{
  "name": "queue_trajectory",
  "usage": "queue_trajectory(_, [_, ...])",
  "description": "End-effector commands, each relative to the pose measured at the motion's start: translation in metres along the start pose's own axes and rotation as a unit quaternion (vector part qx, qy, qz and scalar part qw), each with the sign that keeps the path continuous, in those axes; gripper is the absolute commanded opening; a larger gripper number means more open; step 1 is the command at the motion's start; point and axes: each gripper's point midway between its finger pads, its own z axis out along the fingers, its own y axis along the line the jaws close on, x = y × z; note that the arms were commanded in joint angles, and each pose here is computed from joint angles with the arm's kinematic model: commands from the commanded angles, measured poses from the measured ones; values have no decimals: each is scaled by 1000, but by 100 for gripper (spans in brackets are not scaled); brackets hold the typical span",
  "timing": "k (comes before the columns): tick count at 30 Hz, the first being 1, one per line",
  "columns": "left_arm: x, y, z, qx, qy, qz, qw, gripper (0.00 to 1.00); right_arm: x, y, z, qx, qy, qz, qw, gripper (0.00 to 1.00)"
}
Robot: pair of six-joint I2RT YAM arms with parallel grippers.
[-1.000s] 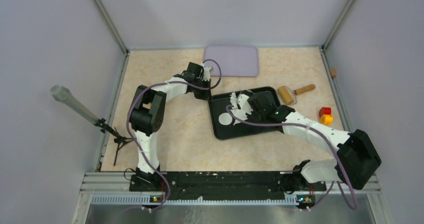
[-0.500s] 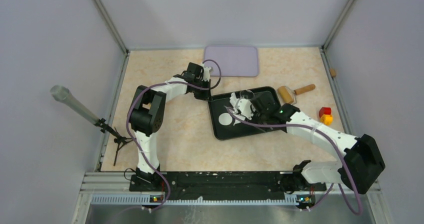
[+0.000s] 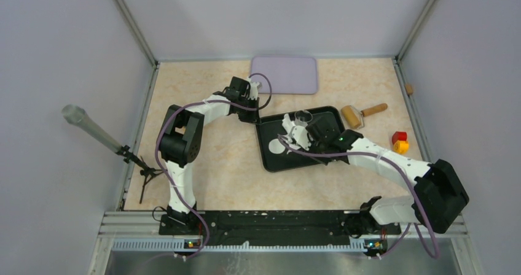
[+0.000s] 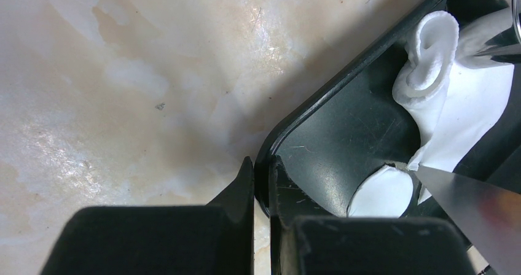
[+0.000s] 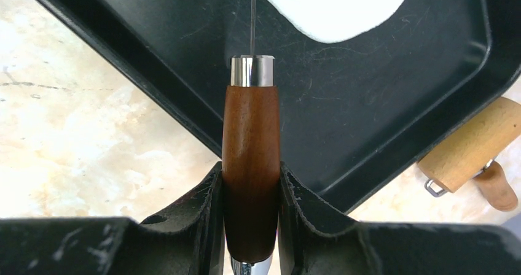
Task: Roll out the dumpling wrappers from the dough
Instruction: Remove the dumpling wrapper from the work surface.
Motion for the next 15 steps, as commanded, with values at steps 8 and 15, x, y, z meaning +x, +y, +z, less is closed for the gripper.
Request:
queue_trajectory(8, [22, 10, -5, -31, 32, 4, 999, 0, 31, -40, -2, 125, 72, -19, 989, 0])
queue_trajectory(15, [21, 10, -5, -31, 32, 2, 999, 0, 48, -50, -4, 161, 116, -27, 980, 0])
